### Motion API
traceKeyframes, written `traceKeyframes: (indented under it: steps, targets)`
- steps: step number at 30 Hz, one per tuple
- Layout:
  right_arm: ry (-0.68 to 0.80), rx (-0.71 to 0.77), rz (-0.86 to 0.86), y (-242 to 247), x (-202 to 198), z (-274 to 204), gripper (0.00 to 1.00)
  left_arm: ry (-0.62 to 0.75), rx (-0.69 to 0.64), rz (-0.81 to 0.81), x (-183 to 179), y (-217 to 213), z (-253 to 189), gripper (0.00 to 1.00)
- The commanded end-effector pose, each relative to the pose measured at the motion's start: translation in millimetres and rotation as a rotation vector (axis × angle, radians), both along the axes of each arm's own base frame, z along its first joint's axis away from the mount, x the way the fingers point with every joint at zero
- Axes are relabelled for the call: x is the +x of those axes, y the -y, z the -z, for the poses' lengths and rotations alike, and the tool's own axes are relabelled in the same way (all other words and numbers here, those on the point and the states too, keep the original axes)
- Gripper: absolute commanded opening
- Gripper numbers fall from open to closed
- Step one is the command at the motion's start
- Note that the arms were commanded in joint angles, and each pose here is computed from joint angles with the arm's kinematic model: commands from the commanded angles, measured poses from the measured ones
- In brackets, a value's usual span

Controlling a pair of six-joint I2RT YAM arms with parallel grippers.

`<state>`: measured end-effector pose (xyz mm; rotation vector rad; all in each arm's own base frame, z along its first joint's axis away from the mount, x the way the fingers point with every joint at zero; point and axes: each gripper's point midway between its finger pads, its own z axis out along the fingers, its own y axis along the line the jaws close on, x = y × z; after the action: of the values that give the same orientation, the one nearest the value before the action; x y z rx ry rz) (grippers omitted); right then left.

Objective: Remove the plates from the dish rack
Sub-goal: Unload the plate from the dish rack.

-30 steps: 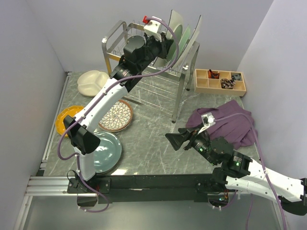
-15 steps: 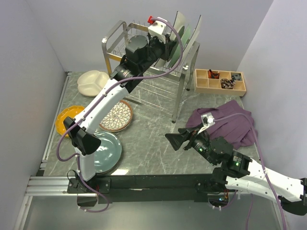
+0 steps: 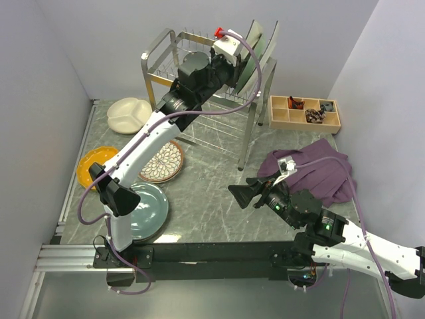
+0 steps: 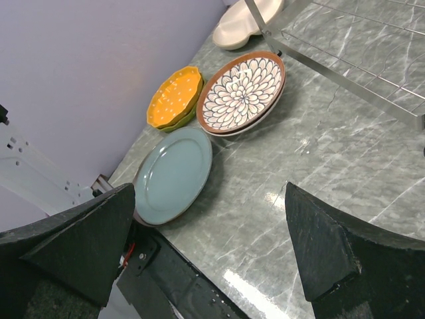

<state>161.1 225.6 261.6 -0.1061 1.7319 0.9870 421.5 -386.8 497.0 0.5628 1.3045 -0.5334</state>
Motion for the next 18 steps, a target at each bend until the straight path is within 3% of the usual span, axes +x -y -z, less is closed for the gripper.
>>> traceKeyframes:
  steps: [1,18]
  targets:
    - [0.021,0.035,0.014,0,3,-11,0.99,0.248,-0.197,0.096,-68,-22,-117,0.01]
    - [0.023,0.04,0.012,0,2,-11,0.99,0.254,-0.269,0.127,-83,-29,-136,0.01]
